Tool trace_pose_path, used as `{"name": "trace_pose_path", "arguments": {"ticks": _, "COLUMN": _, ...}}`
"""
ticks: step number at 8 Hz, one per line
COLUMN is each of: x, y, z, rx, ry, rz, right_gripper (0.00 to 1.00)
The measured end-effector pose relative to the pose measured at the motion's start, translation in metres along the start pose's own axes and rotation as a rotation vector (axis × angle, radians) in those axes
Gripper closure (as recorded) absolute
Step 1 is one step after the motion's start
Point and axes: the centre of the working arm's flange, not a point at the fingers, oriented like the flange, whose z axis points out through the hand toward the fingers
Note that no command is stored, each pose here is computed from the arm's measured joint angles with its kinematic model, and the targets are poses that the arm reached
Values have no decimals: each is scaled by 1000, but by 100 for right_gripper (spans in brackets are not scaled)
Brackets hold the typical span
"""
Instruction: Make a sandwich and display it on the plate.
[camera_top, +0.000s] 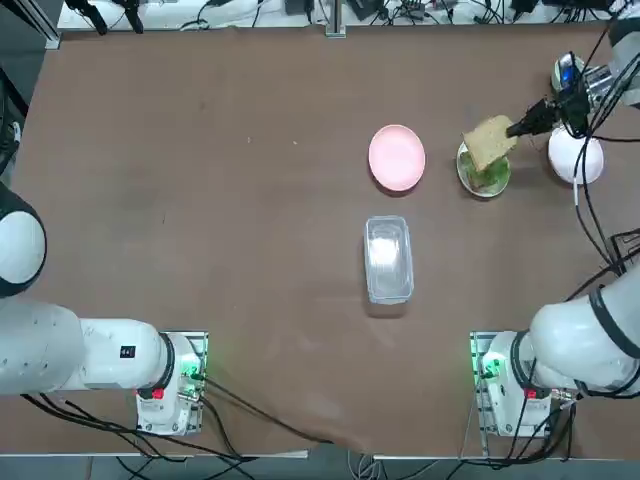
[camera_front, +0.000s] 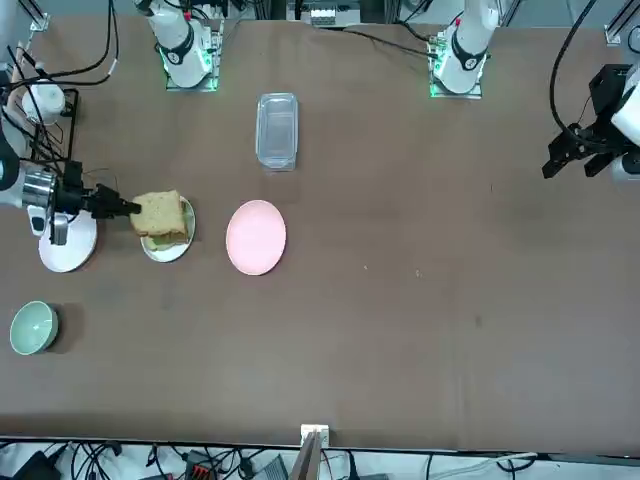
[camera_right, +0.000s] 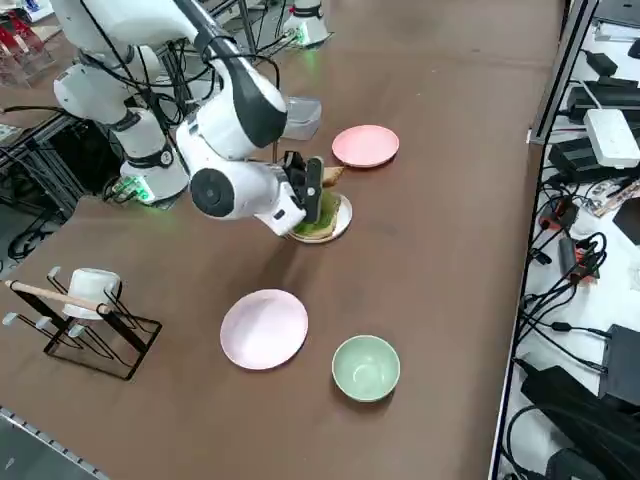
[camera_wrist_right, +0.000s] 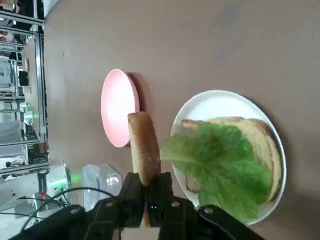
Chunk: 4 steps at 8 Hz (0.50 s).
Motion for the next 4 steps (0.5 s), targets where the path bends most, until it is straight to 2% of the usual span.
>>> {"name": "trace_pose_path", "arguments": {"ticks": 4, "x": -12, "y": 33, "z": 7, "rx": 46, "ry": 32, "rz": 25, "right_gripper": 93}}
